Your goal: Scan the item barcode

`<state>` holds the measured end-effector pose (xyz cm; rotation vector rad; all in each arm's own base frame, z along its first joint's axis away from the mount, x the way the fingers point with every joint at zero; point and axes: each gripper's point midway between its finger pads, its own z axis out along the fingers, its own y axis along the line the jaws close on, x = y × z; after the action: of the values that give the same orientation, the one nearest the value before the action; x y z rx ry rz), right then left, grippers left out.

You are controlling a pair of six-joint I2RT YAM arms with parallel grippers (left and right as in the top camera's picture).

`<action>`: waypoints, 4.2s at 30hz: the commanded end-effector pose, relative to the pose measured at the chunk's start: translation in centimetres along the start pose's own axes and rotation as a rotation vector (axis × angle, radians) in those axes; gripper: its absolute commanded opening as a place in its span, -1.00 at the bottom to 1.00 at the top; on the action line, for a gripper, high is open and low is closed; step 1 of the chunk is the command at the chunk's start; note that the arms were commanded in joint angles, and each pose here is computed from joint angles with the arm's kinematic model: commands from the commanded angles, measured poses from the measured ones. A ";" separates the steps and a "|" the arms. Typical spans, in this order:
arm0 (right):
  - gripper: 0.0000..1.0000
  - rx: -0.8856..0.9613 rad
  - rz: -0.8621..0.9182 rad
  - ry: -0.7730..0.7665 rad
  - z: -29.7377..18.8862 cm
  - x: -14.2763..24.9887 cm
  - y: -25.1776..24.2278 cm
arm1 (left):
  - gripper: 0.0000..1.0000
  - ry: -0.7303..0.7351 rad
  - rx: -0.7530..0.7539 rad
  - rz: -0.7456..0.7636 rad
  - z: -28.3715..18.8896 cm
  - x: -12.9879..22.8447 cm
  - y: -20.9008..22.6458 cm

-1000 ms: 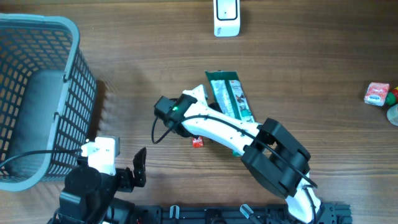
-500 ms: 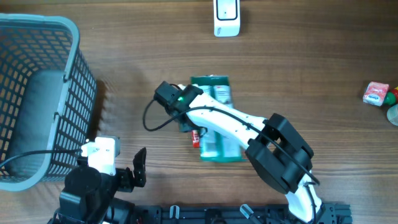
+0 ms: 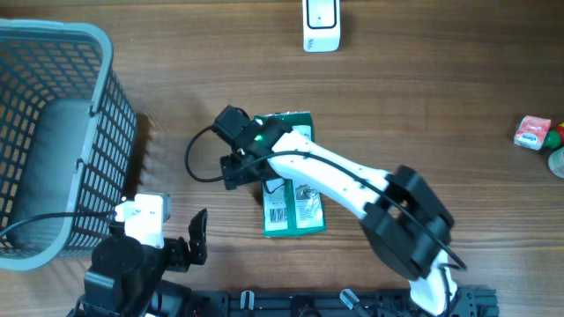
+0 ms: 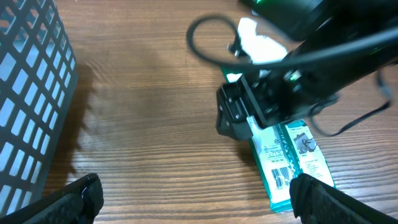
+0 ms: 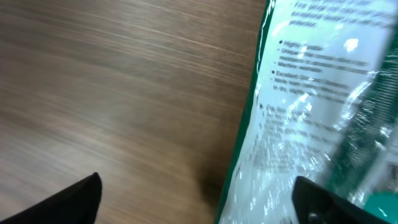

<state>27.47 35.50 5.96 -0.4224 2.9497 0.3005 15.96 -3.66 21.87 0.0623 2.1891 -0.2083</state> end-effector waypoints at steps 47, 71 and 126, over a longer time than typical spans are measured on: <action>-0.91 -0.474 0.161 -0.078 -6.8 2.2 -10.6 | 1.00 -0.009 0.007 -0.009 -0.2 -0.3 -0.1; -0.91 0.249 0.362 -0.205 -16.3 6.3 -22.2 | 1.00 -0.008 0.006 -0.009 -0.2 -0.3 -0.1; -0.91 -0.945 -0.038 -0.335 -30.5 5.4 -6.3 | 1.00 0.225 0.683 -0.296 7.3 -4.5 -13.3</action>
<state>22.36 21.01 30.90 -0.2979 2.4028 1.4637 23.73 -14.09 22.88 -0.0046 2.2147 -0.8730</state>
